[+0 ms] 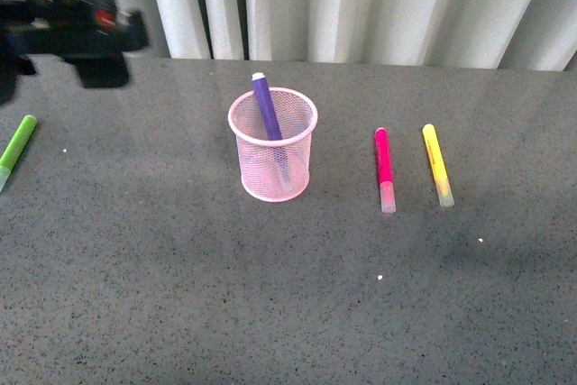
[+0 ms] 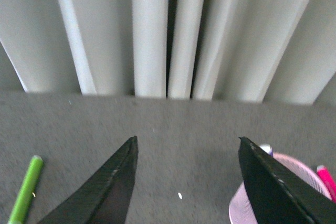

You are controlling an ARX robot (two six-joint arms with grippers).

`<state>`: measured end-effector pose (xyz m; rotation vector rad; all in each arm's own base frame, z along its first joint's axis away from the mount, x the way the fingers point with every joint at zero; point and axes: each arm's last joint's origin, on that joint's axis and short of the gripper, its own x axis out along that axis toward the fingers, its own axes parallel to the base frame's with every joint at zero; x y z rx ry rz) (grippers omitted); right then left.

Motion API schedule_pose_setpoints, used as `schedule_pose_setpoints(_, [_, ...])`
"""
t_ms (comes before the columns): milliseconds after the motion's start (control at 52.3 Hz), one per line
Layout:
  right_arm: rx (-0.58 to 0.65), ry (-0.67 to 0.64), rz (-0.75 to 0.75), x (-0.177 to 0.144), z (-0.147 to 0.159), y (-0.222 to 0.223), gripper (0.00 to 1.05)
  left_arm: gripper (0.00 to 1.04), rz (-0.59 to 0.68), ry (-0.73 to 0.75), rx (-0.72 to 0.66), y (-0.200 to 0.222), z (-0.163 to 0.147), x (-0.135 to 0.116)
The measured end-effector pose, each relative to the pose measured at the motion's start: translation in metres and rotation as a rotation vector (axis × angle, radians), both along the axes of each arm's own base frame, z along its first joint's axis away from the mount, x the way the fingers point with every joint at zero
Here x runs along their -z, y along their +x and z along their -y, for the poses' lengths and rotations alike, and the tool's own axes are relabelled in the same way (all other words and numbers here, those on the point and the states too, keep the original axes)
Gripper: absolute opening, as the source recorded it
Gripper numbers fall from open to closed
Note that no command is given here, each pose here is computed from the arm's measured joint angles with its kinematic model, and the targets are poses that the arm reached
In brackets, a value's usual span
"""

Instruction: Insert purple and pink pens into pink cup

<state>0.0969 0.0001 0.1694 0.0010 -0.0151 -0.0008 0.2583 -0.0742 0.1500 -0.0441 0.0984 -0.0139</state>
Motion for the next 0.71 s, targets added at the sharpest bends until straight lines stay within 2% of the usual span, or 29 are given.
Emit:
schedule_pose_setpoints(134, [-0.001, 0.0, 0.0, 0.0, 0.0, 0.0, 0.98, 0.4, 0.101, 0.01, -0.012, -0.022, -0.02, -0.015])
schedule_pose_setpoints(363, [-0.001, 0.0, 0.0, 0.0, 0.0, 0.0, 0.98, 0.04, 0.078, 0.031, -0.01, -0.053, -0.041, -0.01])
schedule_pose_setpoints(707, [-0.001, 0.0, 0.0, 0.0, 0.0, 0.0, 0.98, 0.04, 0.082, 0.038, -0.011, -0.091, -0.06, -0.012])
